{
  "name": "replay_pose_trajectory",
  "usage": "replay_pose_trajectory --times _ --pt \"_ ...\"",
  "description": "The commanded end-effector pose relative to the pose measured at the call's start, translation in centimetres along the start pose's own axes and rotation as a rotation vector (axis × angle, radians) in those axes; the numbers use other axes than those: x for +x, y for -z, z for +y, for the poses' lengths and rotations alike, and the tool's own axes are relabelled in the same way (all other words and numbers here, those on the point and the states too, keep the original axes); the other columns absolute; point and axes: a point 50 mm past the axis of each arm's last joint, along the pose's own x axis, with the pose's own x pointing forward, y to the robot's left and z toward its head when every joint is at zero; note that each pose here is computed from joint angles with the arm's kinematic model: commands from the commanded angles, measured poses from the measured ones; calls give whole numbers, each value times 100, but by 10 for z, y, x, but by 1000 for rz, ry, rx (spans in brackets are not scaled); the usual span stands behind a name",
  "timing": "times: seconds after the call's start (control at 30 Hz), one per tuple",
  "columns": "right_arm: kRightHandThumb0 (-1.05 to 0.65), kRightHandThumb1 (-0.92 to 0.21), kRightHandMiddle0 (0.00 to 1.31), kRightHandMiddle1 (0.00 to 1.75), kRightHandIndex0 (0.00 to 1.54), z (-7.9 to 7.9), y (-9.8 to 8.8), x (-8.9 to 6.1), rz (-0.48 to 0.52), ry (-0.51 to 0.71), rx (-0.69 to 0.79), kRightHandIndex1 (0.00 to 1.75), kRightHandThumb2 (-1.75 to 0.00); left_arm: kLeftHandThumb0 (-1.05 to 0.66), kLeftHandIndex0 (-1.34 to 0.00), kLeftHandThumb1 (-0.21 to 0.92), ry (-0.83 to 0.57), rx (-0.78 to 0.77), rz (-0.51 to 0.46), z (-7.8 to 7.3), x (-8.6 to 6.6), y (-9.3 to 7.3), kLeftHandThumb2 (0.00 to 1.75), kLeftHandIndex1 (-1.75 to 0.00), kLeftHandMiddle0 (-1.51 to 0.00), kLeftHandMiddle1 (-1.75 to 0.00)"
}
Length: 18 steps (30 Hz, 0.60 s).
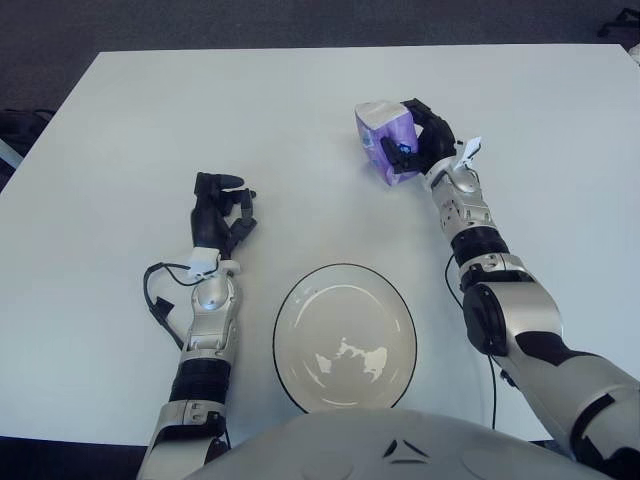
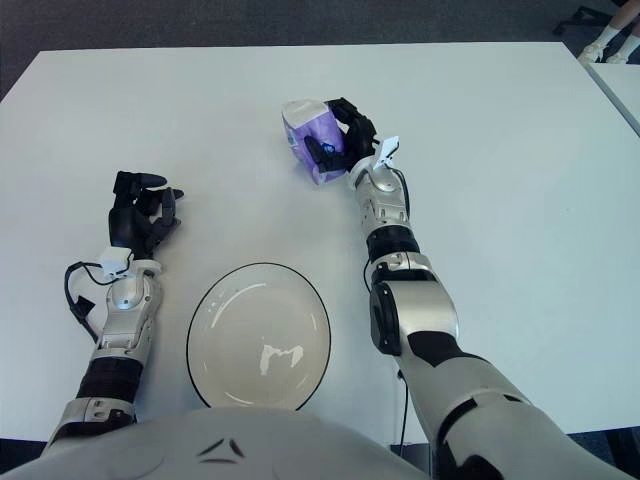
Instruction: Put the tissue paper into the plate.
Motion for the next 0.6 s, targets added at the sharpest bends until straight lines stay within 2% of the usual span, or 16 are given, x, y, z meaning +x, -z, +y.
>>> replay_pose_trajectory --times 0.0,0.13,0.27,0.4,0.57 --pt "-7 -18 107 175 130 -3 2 -14 9 -95 44 175 -155 -36 -27 78 -18 46 369 4 -62 68 73 -175 -46 -131" --pt "-6 -10 112 175 134 8 -10 -23 -47 -237 -15 175 -163 -36 -27 78 -19 50 368 4 -62 68 74 -175 -47 -130" --pt "-5 -4 118 175 137 19 -20 -38 -84 -356 -61 175 -171 -36 -27 78 -23 52 368 3 -62 68 73 -175 -46 -130" --pt "-5 -1 122 175 139 22 -24 -48 -93 -431 -94 175 -174 -36 -26 79 -24 51 368 3 -61 68 72 -175 -46 -130" --pt "-6 1 128 175 140 29 -33 -63 -144 -544 -218 175 -175 -36 -26 79 -26 45 369 3 -60 68 71 -175 -46 -131"
